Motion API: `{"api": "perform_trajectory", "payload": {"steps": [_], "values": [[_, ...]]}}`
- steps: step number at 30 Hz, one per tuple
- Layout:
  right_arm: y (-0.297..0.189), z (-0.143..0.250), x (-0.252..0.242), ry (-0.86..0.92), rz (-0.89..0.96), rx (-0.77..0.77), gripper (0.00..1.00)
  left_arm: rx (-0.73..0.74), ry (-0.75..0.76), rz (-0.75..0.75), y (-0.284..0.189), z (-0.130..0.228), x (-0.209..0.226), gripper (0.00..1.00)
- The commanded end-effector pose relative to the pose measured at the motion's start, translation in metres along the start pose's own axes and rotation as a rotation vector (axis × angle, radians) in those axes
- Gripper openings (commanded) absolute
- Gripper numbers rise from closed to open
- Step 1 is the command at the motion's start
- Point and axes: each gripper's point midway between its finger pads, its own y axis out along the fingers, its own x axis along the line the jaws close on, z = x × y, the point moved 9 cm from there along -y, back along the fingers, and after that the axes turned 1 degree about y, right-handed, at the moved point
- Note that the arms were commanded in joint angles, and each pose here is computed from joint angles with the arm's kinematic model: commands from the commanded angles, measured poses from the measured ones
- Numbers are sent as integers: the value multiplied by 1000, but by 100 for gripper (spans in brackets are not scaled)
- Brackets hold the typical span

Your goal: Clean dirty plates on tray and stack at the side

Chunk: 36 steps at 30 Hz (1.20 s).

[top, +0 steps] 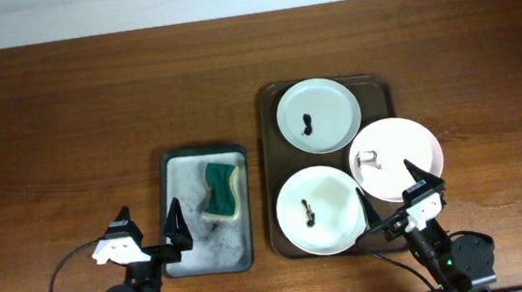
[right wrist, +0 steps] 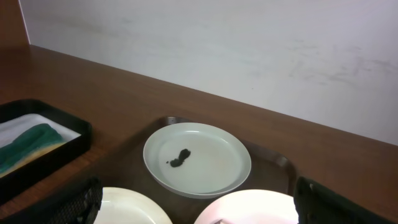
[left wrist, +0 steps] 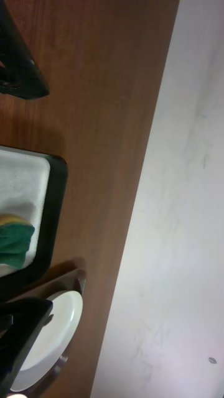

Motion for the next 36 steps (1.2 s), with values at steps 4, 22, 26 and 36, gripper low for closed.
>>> {"api": "perform_trajectory", "payload": {"steps": [4,22,26,36], "values": [[0,3,0,-2,3,8,99,9,4,6,0,2,0,99],[-24,-133,-3,28,-87,96,99,-13,8,88,-19,-110,-37,99],[-9,-172,-12,211,-105,399,99,314,-24,11,-10,-145,-47,99],[51,-112,-10,596,-189,986,99,1094,-119,-34,50,-103,-53,99]]}}
